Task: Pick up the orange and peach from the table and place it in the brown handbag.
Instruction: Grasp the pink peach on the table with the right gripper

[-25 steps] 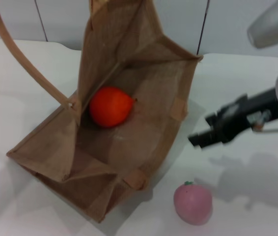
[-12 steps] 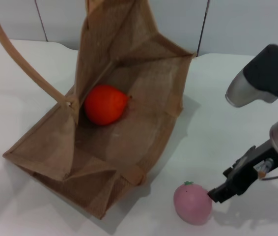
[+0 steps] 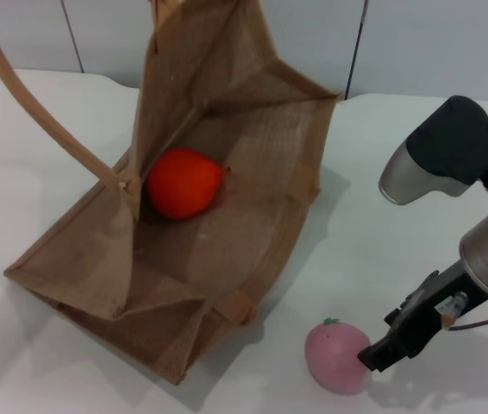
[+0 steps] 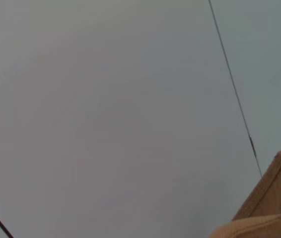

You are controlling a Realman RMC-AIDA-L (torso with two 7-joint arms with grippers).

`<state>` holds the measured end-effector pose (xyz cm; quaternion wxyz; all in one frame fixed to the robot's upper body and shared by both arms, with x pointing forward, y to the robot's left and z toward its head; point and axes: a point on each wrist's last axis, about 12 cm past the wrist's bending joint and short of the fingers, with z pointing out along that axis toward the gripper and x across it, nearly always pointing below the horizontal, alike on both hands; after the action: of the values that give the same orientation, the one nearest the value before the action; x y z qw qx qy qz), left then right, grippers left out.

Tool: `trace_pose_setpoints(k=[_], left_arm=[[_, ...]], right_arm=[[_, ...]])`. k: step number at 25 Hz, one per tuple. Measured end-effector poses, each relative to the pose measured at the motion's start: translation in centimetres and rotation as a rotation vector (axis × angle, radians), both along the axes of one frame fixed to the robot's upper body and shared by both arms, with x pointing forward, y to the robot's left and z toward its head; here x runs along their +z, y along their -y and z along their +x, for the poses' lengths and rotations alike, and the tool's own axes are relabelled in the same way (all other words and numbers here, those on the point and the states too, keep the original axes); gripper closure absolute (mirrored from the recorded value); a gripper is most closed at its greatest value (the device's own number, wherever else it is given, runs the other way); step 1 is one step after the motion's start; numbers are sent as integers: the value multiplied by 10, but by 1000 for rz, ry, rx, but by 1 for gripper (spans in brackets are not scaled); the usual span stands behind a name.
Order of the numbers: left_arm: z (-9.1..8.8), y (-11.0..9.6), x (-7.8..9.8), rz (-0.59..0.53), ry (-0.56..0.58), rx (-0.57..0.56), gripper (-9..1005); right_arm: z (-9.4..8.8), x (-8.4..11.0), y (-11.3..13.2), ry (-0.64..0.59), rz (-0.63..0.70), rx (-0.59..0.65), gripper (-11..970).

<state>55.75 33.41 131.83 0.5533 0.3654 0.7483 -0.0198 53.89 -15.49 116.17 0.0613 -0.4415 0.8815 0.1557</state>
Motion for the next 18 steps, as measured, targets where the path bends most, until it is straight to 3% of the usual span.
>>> trace_pose_setpoints(k=[18], left_arm=[[3,4,-1,16,-10,-6,811]], right_arm=[[10,-11,-12,-34,53,18,287]])
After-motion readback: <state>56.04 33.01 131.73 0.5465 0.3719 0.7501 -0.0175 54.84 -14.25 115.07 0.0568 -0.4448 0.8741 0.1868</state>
